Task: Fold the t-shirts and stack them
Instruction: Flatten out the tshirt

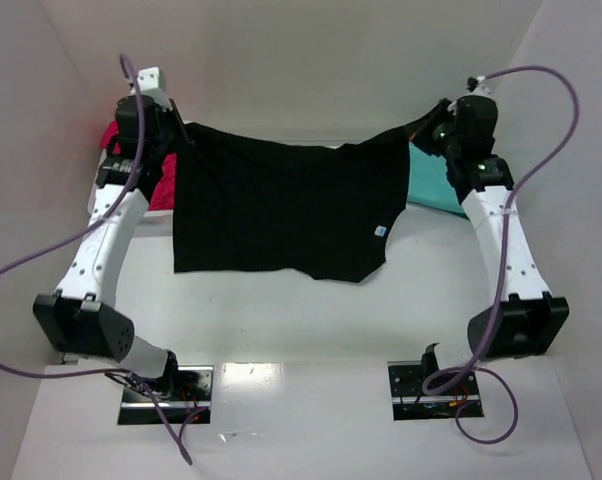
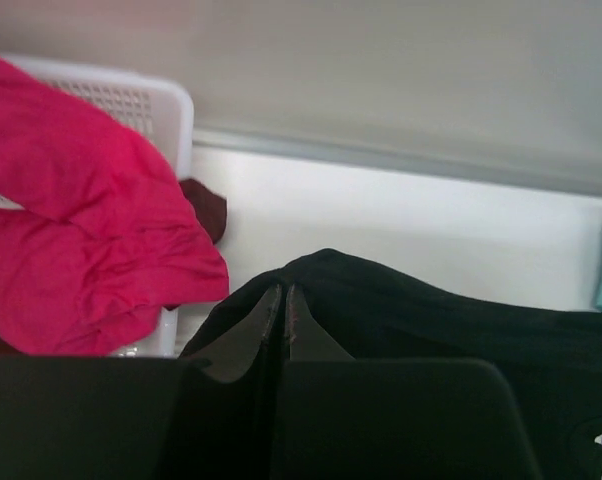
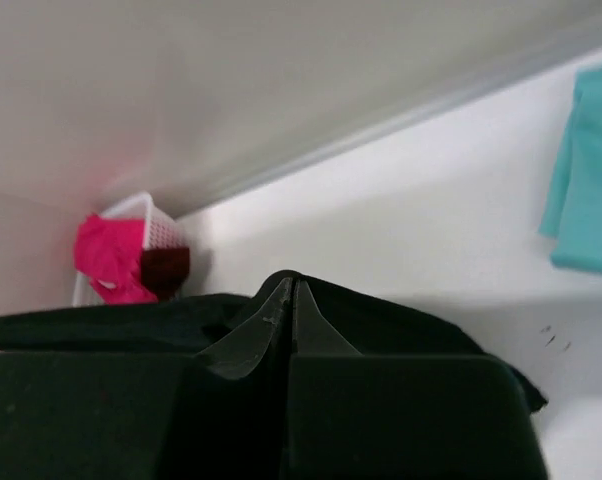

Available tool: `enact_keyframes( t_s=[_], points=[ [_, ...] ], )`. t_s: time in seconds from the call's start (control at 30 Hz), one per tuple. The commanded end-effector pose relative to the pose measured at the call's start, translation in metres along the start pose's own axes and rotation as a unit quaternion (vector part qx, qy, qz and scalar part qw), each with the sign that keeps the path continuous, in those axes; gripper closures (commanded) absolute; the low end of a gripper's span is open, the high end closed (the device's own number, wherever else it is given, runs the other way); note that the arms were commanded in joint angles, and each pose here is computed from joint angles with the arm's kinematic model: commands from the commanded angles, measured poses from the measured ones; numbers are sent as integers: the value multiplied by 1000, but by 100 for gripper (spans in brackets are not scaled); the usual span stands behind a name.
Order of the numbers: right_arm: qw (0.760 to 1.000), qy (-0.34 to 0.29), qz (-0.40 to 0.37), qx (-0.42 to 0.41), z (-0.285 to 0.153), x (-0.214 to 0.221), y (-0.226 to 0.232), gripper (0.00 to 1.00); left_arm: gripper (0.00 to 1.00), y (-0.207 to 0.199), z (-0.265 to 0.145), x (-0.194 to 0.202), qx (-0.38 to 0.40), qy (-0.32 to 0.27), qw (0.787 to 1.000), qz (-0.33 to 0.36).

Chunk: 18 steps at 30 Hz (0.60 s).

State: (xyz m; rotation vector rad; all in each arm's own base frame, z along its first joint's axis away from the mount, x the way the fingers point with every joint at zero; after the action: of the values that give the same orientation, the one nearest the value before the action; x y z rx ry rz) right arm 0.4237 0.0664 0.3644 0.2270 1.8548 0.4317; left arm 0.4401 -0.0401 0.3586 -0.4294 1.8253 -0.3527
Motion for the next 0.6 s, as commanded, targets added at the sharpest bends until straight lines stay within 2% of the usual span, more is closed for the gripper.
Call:
enact_keyframes(
  t_s=[0.0,0.07,0.3,0.37,0.57],
  points=[
    [992,-116,-38,-16,-77,-79,31,100,100,-27,-74,-63,47,-92,995,5],
    [989,-138,-44,-25,-103,-90,39,100,100,-28,-97,-69,54,-105,993,4],
    [975,-197,-59,-80,-216,-88,65,100,100,-31,-239,-85,107,-186,977,-11],
    [971,-212,-66,-84,-252,-81,67,100,100,-28,-275,-80,117,-197,973,-15],
    [954,-273,-77,-99,-341,-74,76,100,100,-18,-344,-56,155,-215,964,-32]
  ],
)
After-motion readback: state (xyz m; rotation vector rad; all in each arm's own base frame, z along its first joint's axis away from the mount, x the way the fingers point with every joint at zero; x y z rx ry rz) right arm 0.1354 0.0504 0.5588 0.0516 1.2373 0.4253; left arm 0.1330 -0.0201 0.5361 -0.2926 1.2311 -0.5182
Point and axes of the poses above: each gripper's point midway between its finger pads, its own z axis out along the fingers, its own y axis along the line the jaws close on, x = y × z, the point moved 3 cm from there along -z, back along the fingers, and after that the axes turned 14 degrees about -z, right-handed, at the moved point
